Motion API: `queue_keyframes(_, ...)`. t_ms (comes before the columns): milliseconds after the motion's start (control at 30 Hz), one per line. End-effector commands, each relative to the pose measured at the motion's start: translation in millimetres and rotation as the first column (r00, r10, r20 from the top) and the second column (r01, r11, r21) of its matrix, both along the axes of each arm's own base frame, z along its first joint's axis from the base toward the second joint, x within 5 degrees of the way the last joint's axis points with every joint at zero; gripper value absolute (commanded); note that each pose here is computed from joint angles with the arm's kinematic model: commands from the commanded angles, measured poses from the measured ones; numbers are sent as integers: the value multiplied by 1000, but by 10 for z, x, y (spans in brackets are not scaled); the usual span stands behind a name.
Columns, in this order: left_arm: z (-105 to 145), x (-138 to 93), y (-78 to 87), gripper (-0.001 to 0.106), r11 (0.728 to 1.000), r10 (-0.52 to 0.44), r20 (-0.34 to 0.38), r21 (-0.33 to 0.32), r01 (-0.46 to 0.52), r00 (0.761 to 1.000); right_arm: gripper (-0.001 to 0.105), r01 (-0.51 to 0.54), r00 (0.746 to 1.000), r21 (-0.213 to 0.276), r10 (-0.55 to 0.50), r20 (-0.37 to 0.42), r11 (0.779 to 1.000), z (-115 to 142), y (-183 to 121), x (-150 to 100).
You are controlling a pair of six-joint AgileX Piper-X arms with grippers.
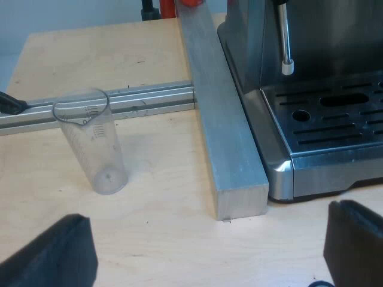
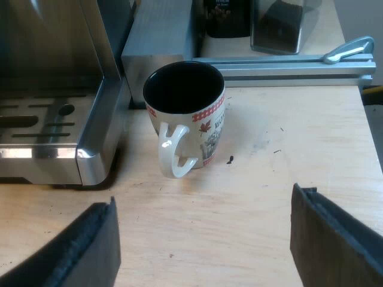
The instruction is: Grind coffee beans and then tamp
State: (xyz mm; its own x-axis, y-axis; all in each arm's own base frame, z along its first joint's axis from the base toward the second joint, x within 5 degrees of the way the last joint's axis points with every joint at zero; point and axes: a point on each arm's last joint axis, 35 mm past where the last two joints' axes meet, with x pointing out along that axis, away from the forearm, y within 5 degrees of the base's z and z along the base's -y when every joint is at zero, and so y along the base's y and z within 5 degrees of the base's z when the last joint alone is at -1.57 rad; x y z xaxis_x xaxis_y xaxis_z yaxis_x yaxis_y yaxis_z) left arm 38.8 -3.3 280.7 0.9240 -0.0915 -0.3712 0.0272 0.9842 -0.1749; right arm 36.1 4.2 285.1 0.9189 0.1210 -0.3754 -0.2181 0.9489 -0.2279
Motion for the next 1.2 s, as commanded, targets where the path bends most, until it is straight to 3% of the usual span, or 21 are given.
queue_keyframes(33, 36, 4, -4, 79, 1000, -9, 4, -2, 9, 1000, 63, -14, 1000, -14, 14, 14, 1000, 20, 2, 11)
queue_keyframes(400, 36, 4, -2, 79, 1000, -15, 6, 27, 15, 1000, 63, -8, 1000, -10, 8, 14, 1000, 20, 1, 12)
queue_keyframes(633, 36, 3, -13, 62, 999, -45, 5, 11, 44, 999, 63, 32, 999, -23, -32, 16, 999, 45, -13, -4)
queue_keyframes(800, 132, -39, -33, 73, 995, -95, 34, -12, 96, 995, 63, 18, 999, -22, -17, 43, 1000, 181, -9, -82)
queue_keyframes(1000, 370, -158, -68, 75, 978, -196, 110, -53, 203, 974, 63, -140, 990, 1, 140, 4, 990, 361, 46, -39)
queue_keyframes(1133, 490, -233, -88, 75, 952, -291, 150, -56, 302, 945, 63, -283, 958, 31, 284, -38, 959, 411, 110, 14)
queue_keyframes(1200, 536, -175, -121, 75, 918, -379, 124, -72, 390, 917, 63, -343, 937, 48, 345, -52, 938, 421, 141, 40)
